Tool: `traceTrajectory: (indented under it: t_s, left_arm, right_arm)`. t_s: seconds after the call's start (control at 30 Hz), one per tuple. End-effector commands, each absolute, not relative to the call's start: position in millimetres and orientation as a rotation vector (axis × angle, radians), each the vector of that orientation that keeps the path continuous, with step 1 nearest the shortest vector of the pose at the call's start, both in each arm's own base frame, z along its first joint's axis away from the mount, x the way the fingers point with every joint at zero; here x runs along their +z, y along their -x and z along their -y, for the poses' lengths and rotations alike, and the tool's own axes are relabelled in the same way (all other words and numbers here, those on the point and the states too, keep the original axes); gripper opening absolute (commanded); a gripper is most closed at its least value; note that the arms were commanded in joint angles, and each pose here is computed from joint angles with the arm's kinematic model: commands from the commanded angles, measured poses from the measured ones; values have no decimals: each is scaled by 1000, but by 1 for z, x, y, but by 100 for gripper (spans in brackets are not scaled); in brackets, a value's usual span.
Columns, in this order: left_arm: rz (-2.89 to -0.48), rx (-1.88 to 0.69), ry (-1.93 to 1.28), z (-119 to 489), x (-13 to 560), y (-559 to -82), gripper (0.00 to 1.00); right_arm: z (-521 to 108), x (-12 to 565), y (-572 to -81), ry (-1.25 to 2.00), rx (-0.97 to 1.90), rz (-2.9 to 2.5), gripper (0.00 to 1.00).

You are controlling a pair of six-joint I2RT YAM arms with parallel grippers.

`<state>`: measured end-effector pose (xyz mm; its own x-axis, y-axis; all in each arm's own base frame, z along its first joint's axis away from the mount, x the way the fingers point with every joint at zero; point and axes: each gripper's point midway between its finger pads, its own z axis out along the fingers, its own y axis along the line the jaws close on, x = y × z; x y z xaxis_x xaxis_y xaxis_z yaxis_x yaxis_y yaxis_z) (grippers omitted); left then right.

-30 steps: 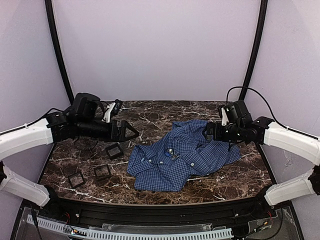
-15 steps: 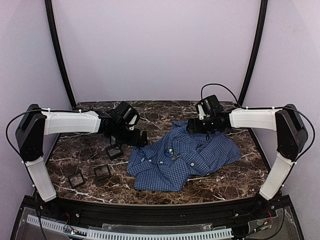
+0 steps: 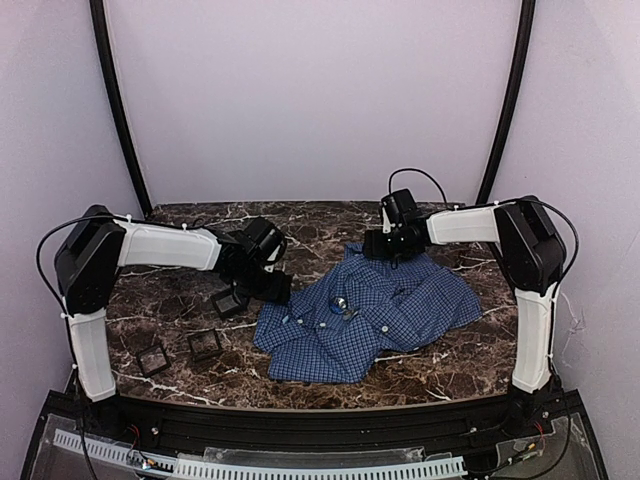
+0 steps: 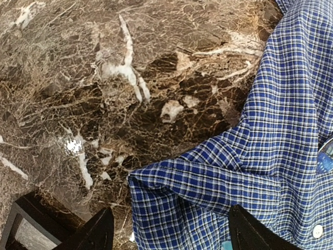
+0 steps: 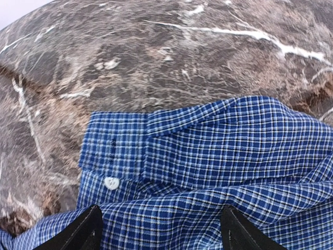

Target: Remove the brooch from the garment

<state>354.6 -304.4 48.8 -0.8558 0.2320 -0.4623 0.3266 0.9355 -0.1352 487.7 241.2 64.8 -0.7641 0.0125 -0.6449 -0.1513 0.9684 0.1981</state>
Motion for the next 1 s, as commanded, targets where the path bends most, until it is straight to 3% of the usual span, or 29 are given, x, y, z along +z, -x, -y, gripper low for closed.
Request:
traceTrajectory:
  t_s: [0.0,0.13,0.23,0.4,0.5,0.67,0.97]
  left_arm:
    - [-2608,-308,-388,310,55,-364,77]
    - [-2620,-313,-375,310,45,-365,71]
    - [-2612,-329,-370,312,43,-366,57]
    - [-2622,-329,-345,309,34,-370,32]
    - [-2632,-325,-311,305,28,-370,19]
    - [-2618,-384,-253,302,37,-378,3]
    - [-2273,-749,-331,327,144,-377,1]
  right_arm:
    - [-237,54,-501,34,273,-2426,75]
    - [-242,37,-505,29,297,-2453,63]
    - [-247,35,-505,24,343,-2456,53]
    - [-249,49,-510,-10,410,-2411,15]
    - [-247,68,-511,-23,419,-2371,0]
    - [-244,123,-502,-28,483,-2259,0]
    - [-224,250,-448,41,552,-1934,0]
